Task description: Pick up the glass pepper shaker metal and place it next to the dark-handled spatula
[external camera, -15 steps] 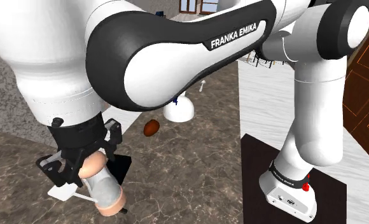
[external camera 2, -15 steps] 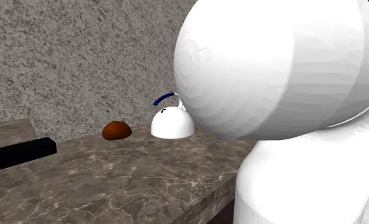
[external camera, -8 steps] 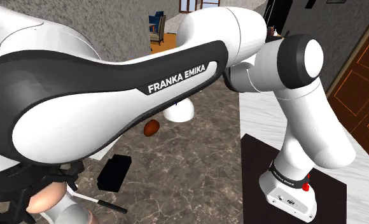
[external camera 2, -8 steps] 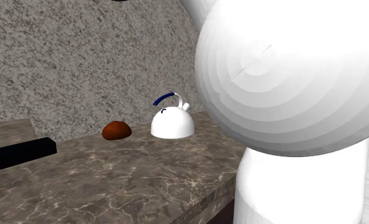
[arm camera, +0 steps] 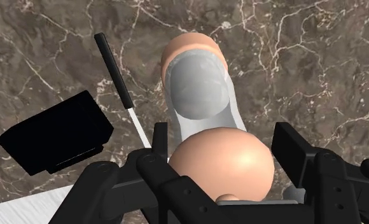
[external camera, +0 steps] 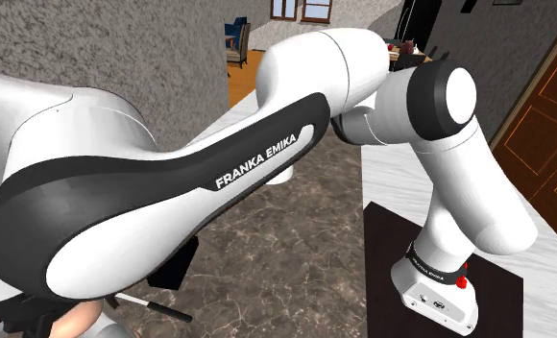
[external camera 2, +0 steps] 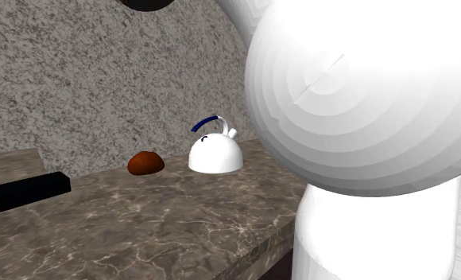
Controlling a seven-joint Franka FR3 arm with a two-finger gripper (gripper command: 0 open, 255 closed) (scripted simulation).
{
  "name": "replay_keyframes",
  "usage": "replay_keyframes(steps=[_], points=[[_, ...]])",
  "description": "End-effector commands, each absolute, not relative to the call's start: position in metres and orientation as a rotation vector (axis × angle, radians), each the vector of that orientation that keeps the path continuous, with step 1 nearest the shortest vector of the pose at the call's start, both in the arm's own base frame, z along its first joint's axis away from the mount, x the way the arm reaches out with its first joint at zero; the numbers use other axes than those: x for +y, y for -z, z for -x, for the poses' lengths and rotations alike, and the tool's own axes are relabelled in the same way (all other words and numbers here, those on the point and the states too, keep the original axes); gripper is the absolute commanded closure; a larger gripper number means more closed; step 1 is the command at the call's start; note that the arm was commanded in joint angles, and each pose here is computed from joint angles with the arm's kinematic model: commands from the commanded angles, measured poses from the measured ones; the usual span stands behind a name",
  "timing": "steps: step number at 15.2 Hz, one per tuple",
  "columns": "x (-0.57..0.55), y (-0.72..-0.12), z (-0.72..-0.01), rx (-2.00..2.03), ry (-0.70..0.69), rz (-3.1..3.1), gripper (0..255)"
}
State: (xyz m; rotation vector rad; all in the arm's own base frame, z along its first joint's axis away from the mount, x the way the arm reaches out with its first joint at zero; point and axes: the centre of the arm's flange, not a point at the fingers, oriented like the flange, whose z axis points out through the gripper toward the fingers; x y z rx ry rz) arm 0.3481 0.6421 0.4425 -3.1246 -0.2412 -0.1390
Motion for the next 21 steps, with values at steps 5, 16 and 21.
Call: replay_keyframes(steps=[5, 16, 21], points=[[0.642, -0.407, -0.349, -0.241, 0.14, 3.124, 255], [0.642, -0.407, -0.349, -0.241, 0.14, 3.124, 0], [0.642, -0.433, -0.347, -0.241, 0.14, 3.124, 0]])
